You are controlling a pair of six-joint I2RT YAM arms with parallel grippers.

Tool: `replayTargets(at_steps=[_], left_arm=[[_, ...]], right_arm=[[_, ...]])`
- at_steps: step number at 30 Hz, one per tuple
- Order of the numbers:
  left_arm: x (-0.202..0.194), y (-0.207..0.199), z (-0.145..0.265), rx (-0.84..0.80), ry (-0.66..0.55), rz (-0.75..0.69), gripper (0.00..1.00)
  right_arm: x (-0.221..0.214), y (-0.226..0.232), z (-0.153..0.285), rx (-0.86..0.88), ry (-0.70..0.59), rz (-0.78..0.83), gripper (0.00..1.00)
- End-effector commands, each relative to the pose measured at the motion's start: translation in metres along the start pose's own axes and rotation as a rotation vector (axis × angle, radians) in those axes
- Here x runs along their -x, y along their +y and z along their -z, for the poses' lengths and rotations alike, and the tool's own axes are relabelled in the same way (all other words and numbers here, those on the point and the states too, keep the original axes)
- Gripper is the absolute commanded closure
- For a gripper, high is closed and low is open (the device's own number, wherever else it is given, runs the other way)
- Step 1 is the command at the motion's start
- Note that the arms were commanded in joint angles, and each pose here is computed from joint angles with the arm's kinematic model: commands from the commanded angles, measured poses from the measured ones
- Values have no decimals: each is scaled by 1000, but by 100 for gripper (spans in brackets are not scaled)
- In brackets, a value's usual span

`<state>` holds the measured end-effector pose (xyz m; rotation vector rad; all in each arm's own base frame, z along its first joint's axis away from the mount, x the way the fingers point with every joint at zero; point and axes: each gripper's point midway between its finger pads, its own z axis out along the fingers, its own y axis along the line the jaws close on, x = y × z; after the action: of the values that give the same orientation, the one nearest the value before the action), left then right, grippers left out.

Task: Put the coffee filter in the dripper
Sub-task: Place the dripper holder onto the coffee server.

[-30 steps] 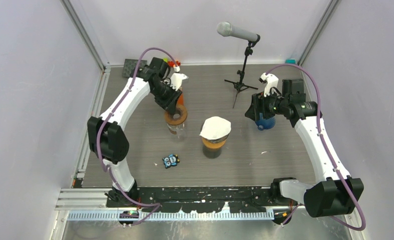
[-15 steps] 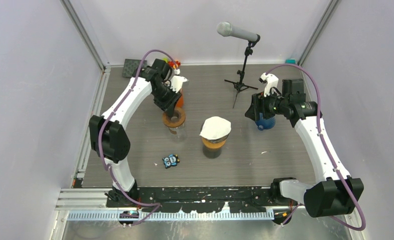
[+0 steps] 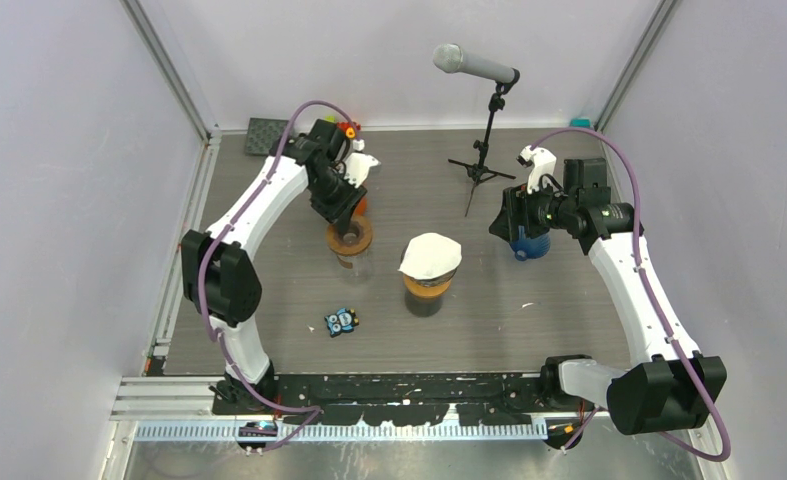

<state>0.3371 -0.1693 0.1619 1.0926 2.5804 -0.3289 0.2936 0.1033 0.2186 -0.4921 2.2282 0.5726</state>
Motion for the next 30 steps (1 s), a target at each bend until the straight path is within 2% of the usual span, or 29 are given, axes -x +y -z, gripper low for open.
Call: replayTargets(at_steps=[1, 18, 30], left_arm=[[4, 0, -5, 6, -9, 4, 77], [-1, -1, -10, 21, -8, 4, 65], [3, -1, 5, 52, -36, -11, 52]], right_arm=[[13, 4, 8, 7, -49, 40, 32], [13, 3, 7, 4, -46, 40, 32], [13, 3, 7, 2, -47, 41, 32]])
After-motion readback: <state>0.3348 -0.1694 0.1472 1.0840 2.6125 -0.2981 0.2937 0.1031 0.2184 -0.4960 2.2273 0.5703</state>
